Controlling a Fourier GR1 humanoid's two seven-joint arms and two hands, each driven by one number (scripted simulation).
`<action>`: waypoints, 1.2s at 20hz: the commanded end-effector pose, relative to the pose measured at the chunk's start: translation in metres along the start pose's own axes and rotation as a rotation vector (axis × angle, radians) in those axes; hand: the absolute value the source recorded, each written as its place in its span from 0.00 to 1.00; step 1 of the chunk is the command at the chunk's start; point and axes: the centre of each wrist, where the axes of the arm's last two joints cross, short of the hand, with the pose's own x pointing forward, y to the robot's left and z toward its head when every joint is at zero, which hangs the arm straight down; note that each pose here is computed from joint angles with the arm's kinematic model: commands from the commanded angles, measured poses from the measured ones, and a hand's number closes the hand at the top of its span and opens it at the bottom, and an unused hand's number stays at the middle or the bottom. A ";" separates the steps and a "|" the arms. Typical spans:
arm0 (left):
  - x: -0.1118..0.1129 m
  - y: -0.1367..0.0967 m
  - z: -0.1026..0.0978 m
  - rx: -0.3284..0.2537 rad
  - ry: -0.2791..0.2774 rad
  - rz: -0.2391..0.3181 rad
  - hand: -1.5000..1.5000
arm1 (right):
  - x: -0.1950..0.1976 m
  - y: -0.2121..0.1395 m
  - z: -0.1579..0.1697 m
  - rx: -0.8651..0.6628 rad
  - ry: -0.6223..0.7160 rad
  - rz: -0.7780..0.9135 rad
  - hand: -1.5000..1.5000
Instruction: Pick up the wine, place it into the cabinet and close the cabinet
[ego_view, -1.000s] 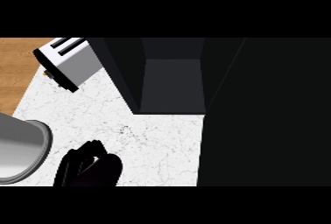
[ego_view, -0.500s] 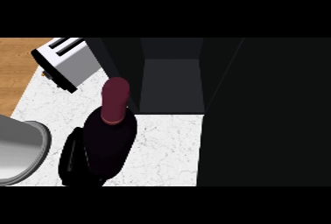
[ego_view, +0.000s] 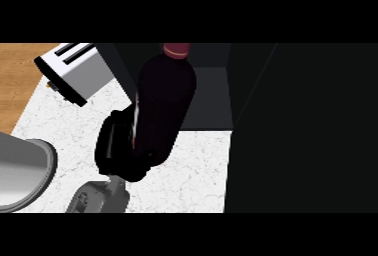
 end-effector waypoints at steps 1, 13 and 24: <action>-0.015 0.020 -0.013 -0.003 -0.010 -0.072 1.00 | 0.002 0.001 0.009 -0.010 -0.004 0.005 0.00; -0.048 -0.033 -0.047 -0.006 0.067 -0.171 1.00 | 0.005 -0.008 -0.009 -0.008 -0.013 0.008 0.00; -0.090 -0.028 -0.027 0.063 0.110 -0.211 1.00 | -0.008 -0.009 0.003 -0.018 0.001 0.002 0.00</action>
